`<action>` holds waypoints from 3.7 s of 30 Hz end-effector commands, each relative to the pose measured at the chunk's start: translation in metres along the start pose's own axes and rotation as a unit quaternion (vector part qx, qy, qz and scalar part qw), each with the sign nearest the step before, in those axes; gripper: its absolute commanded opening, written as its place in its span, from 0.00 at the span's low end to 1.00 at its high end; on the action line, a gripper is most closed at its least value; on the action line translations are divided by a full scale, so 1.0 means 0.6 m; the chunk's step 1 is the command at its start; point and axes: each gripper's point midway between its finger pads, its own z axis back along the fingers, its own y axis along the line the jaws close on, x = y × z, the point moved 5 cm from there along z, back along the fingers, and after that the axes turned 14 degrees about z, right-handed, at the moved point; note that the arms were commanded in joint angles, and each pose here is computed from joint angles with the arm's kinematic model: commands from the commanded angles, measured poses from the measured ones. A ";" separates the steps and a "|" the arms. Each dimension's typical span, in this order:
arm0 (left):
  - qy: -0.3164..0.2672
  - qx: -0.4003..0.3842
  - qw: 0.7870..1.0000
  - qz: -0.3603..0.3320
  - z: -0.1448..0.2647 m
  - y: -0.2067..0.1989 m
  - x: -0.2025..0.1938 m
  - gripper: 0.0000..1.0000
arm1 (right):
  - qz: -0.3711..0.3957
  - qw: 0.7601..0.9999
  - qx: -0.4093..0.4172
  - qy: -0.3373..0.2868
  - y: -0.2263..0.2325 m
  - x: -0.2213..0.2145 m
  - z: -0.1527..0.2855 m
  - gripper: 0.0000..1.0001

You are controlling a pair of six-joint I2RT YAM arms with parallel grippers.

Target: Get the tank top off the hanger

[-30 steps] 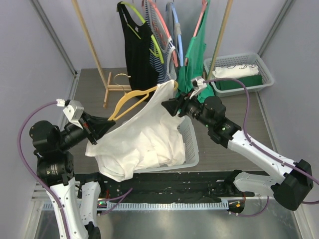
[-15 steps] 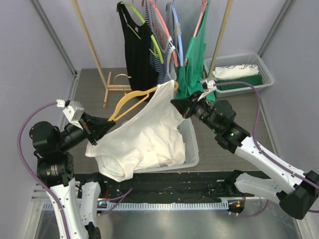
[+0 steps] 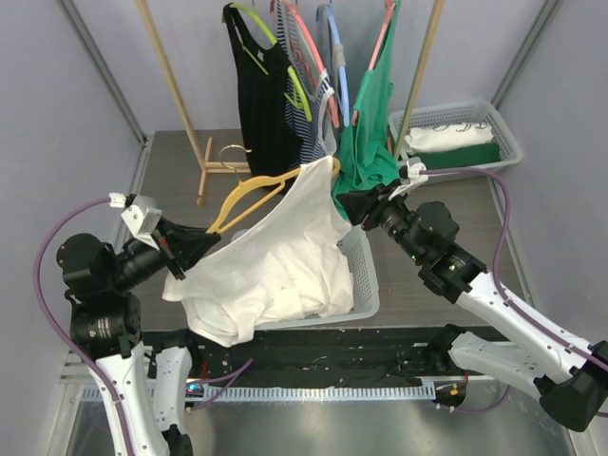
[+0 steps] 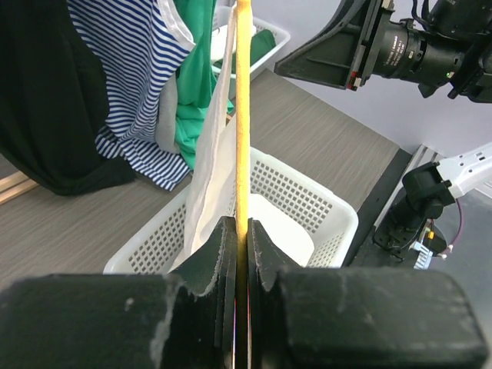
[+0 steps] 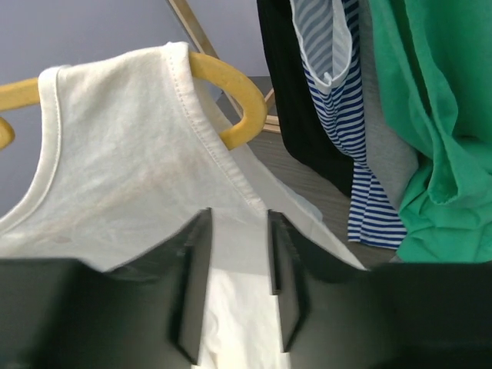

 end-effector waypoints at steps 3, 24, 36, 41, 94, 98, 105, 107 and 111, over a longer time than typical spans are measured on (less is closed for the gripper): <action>-0.002 -0.016 1.000 -0.019 0.003 -0.014 0.005 0.00 | 0.010 0.997 0.074 -0.020 0.032 0.008 -0.015 0.51; -0.001 -0.020 1.000 -0.015 0.003 -0.017 0.008 0.00 | 0.017 0.991 0.130 -0.012 0.058 0.006 -0.040 0.46; 0.000 -0.023 1.000 -0.016 0.003 -0.020 0.014 0.00 | 0.052 0.998 -0.006 -0.037 -0.012 -0.014 -0.018 0.68; -0.001 -0.023 1.000 -0.019 0.004 -0.023 0.016 0.00 | 0.039 0.998 0.033 -0.042 0.008 -0.013 -0.041 0.68; 0.026 -0.046 0.996 -0.067 0.011 -0.025 -0.016 0.00 | -0.058 0.971 -0.201 -0.113 -0.088 0.098 0.051 0.01; 0.036 -0.071 0.994 -0.079 0.019 -0.048 -0.023 0.00 | -0.070 0.957 -0.244 -0.142 -0.115 0.122 0.067 0.01; 0.038 -0.085 0.991 -0.094 0.029 -0.077 -0.017 0.00 | -0.068 0.943 -0.304 -0.120 -0.149 0.111 0.072 0.01; 0.036 -0.089 0.990 -0.101 0.032 -0.088 -0.011 0.00 | -0.069 0.942 -0.311 -0.107 -0.158 0.100 0.074 0.01; 0.030 -0.086 0.989 -0.116 0.034 -0.096 -0.001 0.00 | -0.067 0.941 -0.320 -0.083 -0.166 0.073 0.080 0.01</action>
